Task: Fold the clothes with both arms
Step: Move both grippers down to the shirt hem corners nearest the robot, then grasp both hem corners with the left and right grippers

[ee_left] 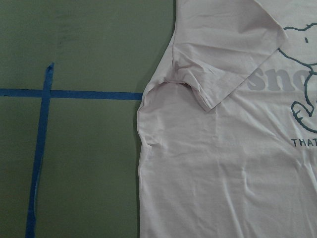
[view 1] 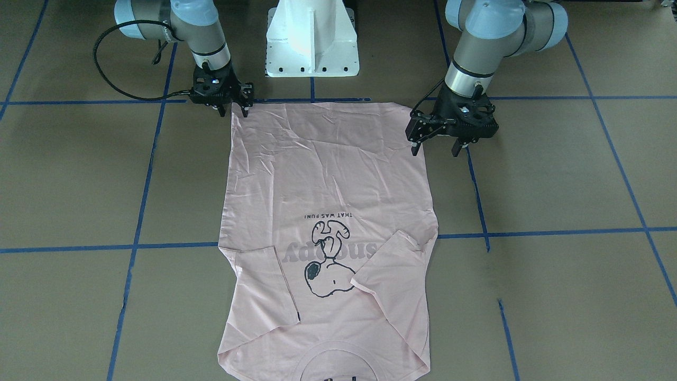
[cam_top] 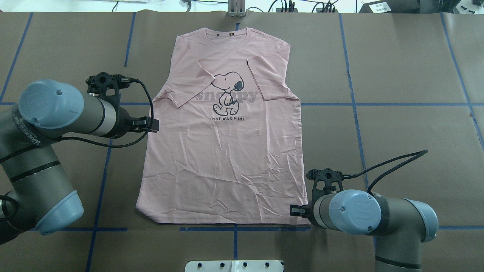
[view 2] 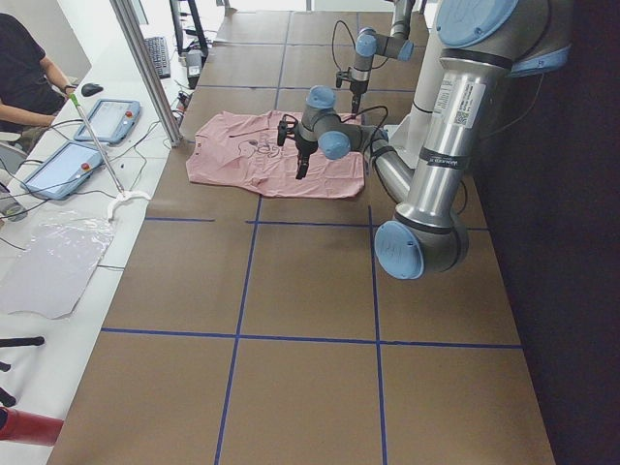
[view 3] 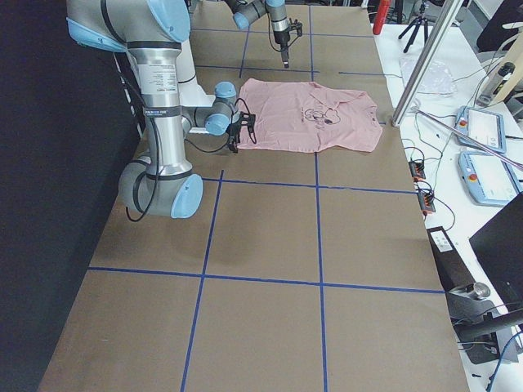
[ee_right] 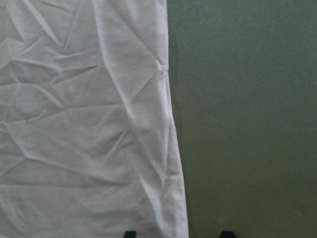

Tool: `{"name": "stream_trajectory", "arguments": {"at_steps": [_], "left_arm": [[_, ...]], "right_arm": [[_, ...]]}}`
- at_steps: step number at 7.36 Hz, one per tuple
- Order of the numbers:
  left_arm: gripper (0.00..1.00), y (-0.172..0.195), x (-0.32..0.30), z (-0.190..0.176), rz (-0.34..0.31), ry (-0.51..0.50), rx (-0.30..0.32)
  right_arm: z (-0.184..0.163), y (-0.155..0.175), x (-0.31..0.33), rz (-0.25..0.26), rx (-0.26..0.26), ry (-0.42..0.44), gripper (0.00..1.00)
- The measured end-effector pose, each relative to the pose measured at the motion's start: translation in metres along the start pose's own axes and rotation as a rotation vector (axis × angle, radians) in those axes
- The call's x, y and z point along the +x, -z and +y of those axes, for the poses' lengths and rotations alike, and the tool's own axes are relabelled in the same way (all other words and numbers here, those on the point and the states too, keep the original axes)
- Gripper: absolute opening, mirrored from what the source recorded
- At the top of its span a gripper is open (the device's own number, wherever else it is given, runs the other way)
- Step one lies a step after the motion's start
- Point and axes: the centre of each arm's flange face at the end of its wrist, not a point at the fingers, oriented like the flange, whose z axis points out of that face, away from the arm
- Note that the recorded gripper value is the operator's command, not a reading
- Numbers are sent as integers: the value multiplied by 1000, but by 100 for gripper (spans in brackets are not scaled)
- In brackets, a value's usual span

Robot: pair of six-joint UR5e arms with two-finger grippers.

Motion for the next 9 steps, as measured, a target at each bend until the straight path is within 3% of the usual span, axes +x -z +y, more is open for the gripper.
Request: {"name": "stream_trajectory", "arguments": {"at_steps": [7,9], "left_arm": [[100,-1,0,5,1,16,-6],[100,-8,-6,58,-14,65,-50]], "right_arm": [[-8,18,-4,-35,15,-8,0],[-17,36,-6,-65,30,-18,0]]}}
